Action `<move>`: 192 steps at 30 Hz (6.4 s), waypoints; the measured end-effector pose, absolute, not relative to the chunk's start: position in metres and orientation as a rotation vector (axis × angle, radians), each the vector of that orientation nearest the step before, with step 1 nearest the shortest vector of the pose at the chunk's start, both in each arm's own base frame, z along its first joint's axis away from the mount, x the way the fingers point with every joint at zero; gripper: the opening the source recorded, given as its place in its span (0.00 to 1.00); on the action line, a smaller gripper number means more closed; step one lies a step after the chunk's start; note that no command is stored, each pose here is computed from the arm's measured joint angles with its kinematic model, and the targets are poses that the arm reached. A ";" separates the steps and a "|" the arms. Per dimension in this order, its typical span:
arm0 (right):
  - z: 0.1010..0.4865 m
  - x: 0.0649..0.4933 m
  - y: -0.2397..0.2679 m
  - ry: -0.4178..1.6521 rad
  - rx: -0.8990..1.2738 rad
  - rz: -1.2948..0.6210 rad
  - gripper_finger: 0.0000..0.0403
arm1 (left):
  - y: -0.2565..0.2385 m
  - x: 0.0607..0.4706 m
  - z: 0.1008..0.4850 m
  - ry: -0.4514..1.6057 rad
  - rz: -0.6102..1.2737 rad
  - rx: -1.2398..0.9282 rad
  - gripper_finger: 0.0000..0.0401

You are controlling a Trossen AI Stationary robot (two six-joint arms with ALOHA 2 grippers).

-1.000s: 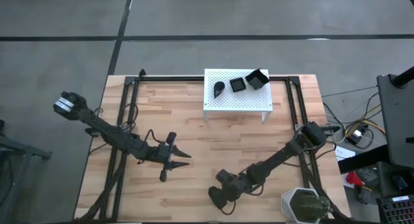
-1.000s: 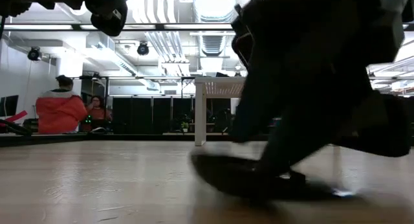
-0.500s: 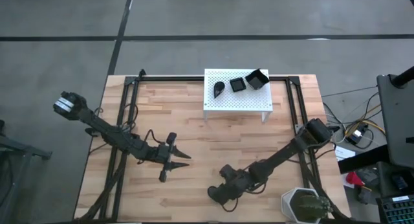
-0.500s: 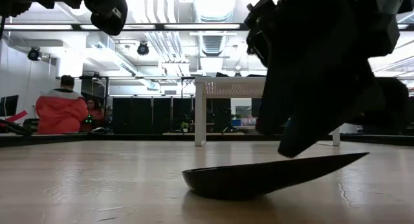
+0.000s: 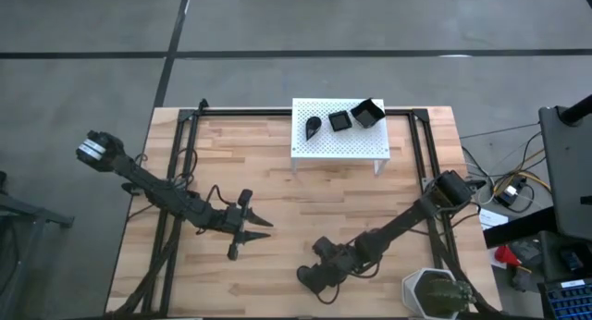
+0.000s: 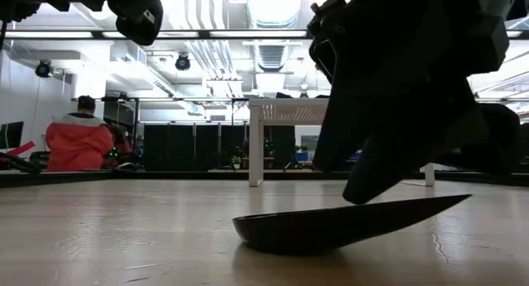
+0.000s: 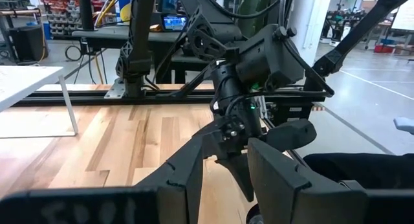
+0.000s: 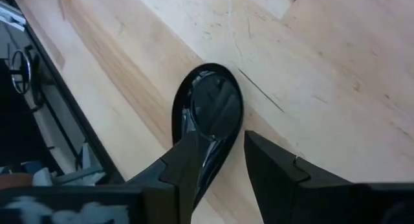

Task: Pick & Place Mini shaped plates
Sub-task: Stack the drop shaped plate on top of the drop shaped plate on the shelf

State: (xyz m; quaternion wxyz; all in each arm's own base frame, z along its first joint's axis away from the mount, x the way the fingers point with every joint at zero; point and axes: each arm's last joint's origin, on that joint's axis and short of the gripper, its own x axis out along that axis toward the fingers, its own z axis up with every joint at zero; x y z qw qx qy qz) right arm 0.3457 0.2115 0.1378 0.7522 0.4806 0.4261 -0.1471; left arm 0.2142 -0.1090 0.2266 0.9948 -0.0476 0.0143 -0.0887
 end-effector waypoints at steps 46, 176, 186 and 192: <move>0.127 0.350 0.209 0.684 0.738 -0.417 0.02 | -0.109 0.213 0.223 0.058 -0.178 -0.170 0.29; 0.235 0.349 0.175 0.185 -0.334 -1.026 0.02 | -0.075 0.306 0.230 -0.078 0.327 -0.232 0.29; 0.246 0.354 0.176 0.224 -0.396 -1.023 0.02 | -0.071 0.304 0.238 -0.120 0.406 -0.278 0.32; 0.246 0.355 0.173 0.230 -0.403 -1.030 0.02 | -0.071 0.304 0.237 -0.117 0.406 -0.277 0.43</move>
